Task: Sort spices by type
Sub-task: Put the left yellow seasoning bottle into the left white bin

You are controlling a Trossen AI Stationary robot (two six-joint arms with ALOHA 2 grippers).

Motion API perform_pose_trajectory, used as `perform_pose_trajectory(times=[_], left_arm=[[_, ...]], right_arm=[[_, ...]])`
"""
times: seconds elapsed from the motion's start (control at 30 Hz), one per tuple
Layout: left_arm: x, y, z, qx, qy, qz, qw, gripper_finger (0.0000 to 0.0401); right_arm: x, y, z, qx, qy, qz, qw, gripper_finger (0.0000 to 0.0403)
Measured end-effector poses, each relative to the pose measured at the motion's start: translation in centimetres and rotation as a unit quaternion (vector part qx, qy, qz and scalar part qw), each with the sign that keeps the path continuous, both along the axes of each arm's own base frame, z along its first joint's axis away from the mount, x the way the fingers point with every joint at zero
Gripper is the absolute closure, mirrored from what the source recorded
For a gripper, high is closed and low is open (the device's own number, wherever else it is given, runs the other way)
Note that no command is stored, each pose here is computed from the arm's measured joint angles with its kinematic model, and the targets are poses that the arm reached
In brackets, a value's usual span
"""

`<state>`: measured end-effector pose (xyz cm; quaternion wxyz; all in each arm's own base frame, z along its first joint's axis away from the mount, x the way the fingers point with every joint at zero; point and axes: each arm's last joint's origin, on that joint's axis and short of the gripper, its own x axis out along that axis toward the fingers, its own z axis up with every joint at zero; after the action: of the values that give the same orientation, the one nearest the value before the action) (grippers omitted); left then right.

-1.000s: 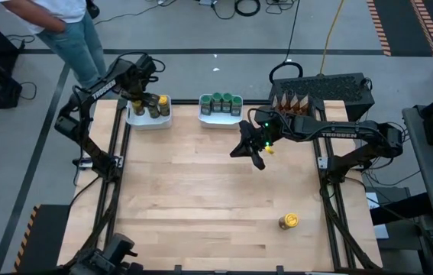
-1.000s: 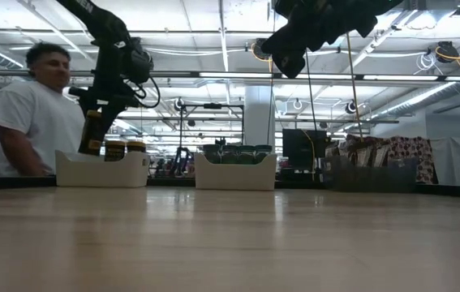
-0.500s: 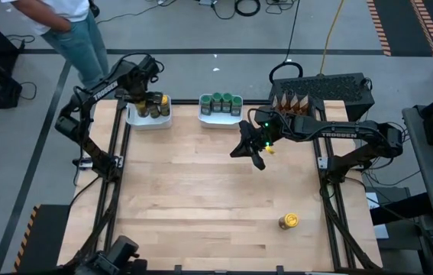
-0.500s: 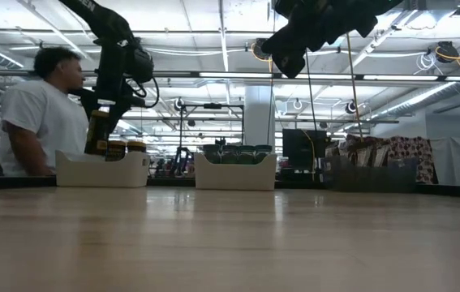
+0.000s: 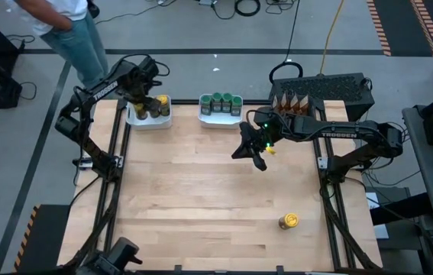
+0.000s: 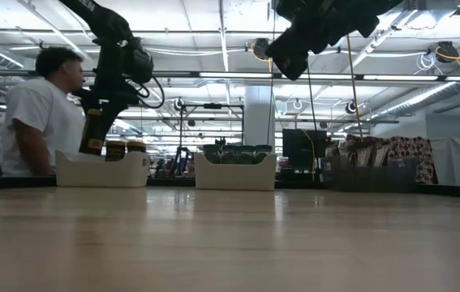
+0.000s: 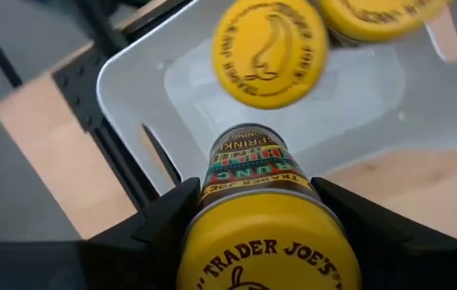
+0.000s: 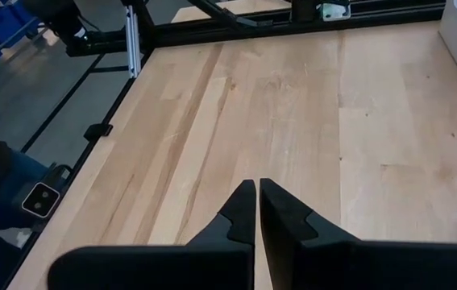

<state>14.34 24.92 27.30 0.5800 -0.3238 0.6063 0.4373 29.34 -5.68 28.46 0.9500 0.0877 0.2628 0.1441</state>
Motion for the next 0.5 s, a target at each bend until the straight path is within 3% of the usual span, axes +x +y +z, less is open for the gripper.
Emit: perform_pose_trajectory(times=[0.13, 0.27, 0.5], left_arm=[[0.4, -0.1, 0.0, -0.009, 0.008, -0.096, 0.995, 0.0168], [0.9, -0.1, 0.0, -0.007, 0.014, -0.199, 0.98, 0.0173], [1.3, -0.3, 0.0, -0.021, 0.037, -0.376, 0.925, 0.0172]], right_arm=[[-0.1, 0.0, -0.1, 0.002, 0.006, 0.0, 1.0, 0.0403], [-0.1, 0.0, -0.2, 0.004, 0.013, -0.001, 1.0, 0.0403], [-0.1, 0.0, -0.2, 0.017, 0.019, -0.008, 1.0, 0.0403]])
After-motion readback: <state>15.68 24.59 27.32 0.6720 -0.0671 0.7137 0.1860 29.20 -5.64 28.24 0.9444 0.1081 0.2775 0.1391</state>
